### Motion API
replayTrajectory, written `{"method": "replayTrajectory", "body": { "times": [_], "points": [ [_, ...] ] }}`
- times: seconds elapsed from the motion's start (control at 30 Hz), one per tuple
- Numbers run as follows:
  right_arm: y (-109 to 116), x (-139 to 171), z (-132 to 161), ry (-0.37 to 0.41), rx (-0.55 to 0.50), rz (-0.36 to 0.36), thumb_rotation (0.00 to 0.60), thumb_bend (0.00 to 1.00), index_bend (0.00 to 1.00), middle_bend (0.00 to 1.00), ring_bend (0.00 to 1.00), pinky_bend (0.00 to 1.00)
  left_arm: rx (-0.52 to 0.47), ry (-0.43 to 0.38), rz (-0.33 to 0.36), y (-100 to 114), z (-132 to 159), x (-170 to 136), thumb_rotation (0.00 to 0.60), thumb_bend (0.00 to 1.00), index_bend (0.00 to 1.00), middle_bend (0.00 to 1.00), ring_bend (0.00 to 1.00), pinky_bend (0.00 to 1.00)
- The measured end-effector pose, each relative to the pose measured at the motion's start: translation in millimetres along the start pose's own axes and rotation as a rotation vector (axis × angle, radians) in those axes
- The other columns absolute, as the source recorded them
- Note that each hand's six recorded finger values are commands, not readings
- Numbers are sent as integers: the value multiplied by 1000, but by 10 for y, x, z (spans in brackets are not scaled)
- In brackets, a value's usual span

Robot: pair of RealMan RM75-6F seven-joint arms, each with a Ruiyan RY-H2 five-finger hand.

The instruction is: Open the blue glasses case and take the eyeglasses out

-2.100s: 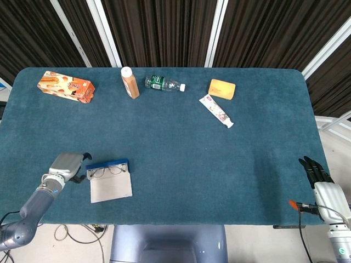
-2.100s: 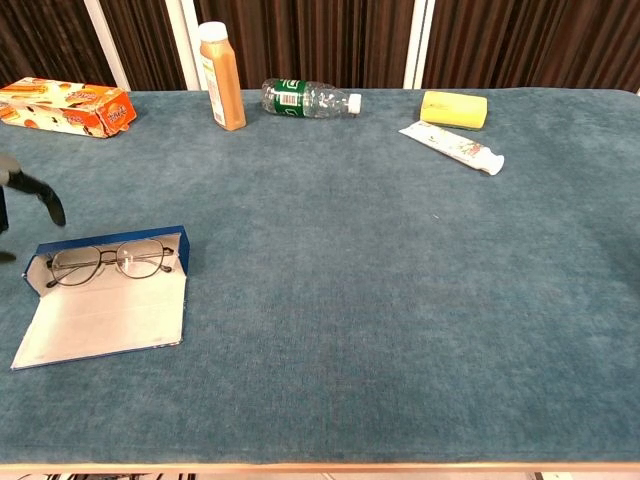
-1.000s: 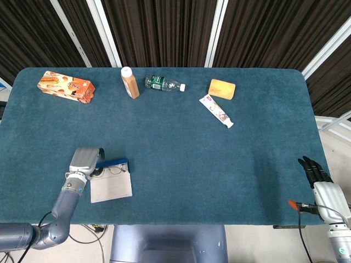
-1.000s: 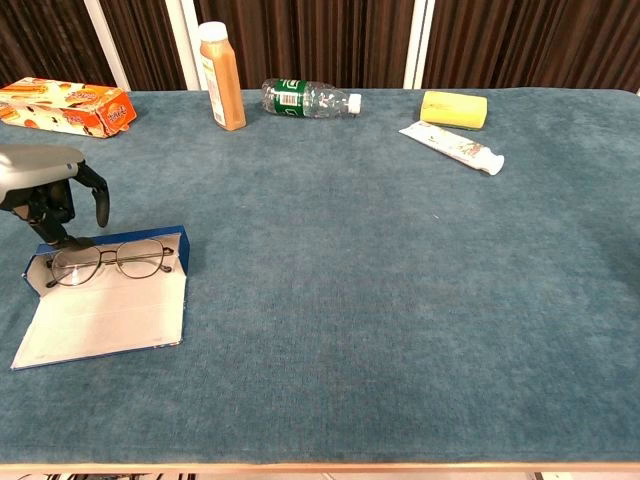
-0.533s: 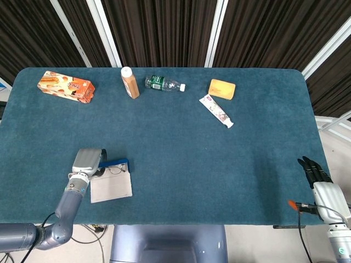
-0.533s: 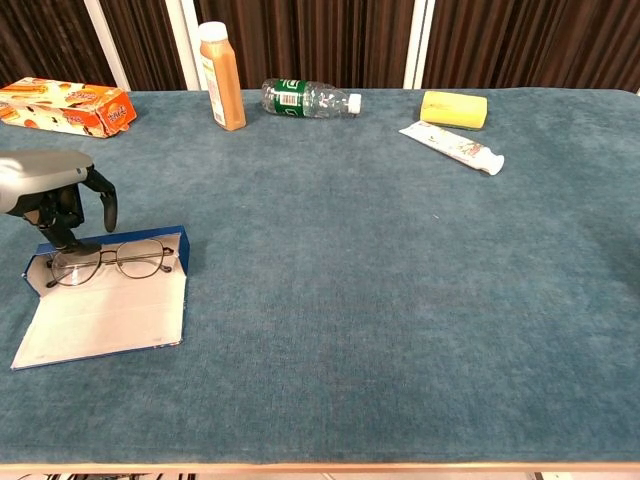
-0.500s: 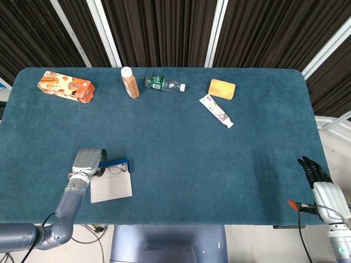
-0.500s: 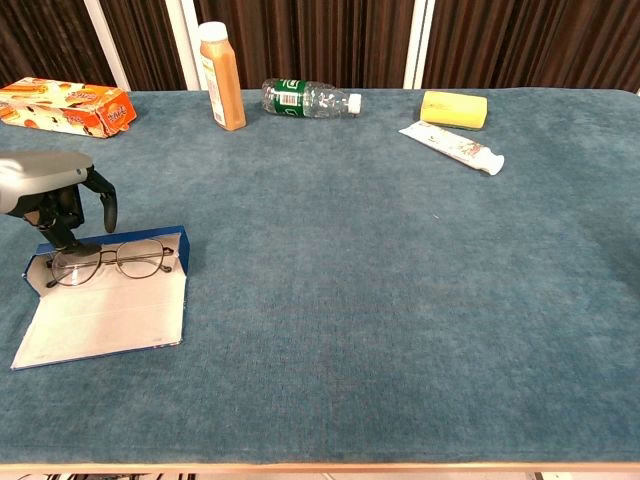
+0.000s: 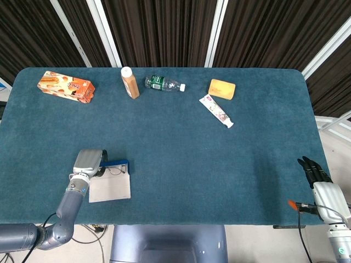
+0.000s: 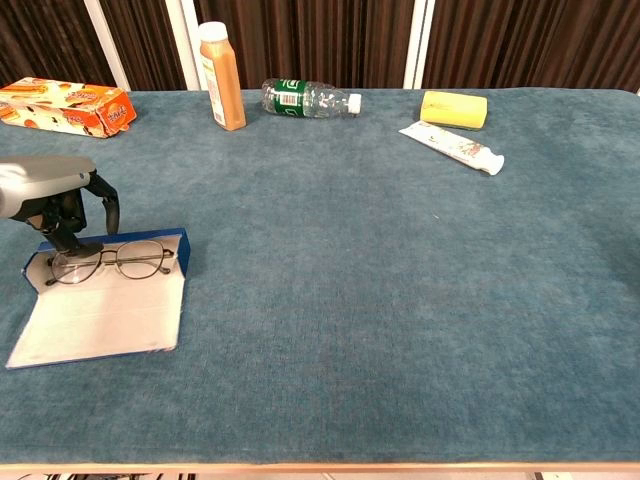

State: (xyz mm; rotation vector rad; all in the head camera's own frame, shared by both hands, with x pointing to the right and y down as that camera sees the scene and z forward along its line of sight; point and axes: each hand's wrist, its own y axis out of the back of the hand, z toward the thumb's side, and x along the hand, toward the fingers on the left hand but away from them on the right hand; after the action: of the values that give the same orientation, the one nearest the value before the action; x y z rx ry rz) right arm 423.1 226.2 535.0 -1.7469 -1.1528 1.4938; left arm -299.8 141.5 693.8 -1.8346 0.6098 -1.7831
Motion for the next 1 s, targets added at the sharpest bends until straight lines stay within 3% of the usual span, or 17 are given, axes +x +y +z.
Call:
{"method": "replayTrajectory", "body": {
  "times": [0.33,0.67,0.87,1.0],
  "points": [
    [1,0,-1,-1,-1,0,600,163,0,0,0,186,-6,-6,13,40,15,-3,600,418,494,986,886,967],
    [1,-1,-1,-1,-2,1,600,163,0,0,0,186,11,0,73,169,-32,35,600,418,515,993,893,967],
    [4,1,-1,0,-3,0,600,163,0,0,0,186,67,-19,163,250,-39,88,600,418,522,997,897,972],
    [5,1,-2,-1,-4,-1,600,162,0,0,0,186,138,-46,264,306,-57,135,600,418,522,997,897,973]
  ]
}}
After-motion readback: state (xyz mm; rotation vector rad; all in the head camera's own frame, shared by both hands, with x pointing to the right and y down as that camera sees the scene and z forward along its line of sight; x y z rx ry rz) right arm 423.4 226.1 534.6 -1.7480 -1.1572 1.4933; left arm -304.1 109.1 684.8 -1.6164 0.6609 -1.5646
